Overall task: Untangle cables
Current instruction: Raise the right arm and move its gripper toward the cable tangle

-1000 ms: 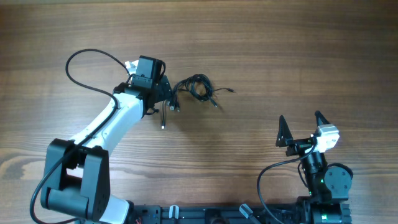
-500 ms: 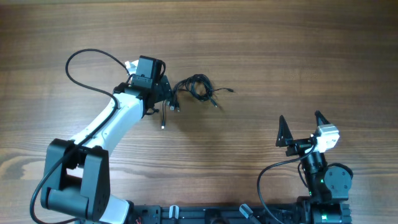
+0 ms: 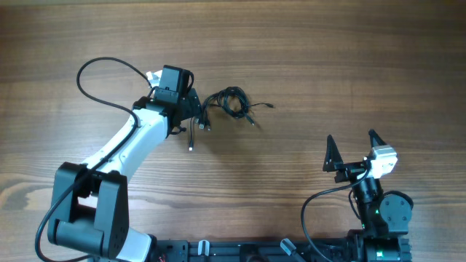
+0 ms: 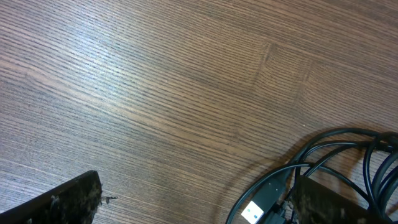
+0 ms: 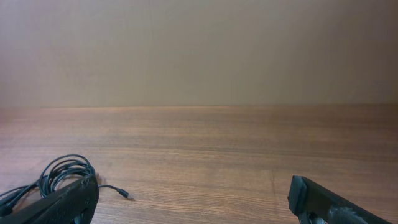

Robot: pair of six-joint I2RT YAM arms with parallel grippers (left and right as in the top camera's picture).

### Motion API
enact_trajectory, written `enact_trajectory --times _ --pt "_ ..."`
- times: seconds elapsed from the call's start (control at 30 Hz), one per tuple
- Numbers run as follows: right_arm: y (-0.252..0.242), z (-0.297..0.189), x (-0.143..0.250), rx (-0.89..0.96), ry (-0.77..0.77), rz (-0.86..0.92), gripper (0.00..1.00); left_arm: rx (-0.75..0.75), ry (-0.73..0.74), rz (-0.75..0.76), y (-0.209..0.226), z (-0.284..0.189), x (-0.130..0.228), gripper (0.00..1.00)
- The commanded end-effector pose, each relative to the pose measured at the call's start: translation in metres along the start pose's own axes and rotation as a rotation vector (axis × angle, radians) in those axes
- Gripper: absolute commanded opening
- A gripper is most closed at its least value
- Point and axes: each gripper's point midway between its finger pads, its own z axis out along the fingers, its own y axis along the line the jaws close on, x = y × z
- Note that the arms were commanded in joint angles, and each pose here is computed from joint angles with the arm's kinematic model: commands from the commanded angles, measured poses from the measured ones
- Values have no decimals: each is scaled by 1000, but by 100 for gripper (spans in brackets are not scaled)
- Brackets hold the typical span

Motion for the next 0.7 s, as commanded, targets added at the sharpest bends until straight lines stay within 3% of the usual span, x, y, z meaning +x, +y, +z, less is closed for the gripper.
enact_trajectory --times 0.0,0.17,0.27,0.47,0.67 --pt "1 0 -2 0 -10 -19 100 -14 -10 -6 1 2 -3 100" --pt "14 -1 -5 -80 -20 13 100 -14 -10 -6 1 2 -3 100" --pt "66 -14 -21 -385 -55 27 100 -14 -10 -6 1 2 -3 100" --pt "77 -30 -115 -411 -145 41 100 -14 -10 -6 1 2 -3 100" --pt "91 -9 -159 -484 44 28 100 -14 -10 -6 1 2 -3 100"
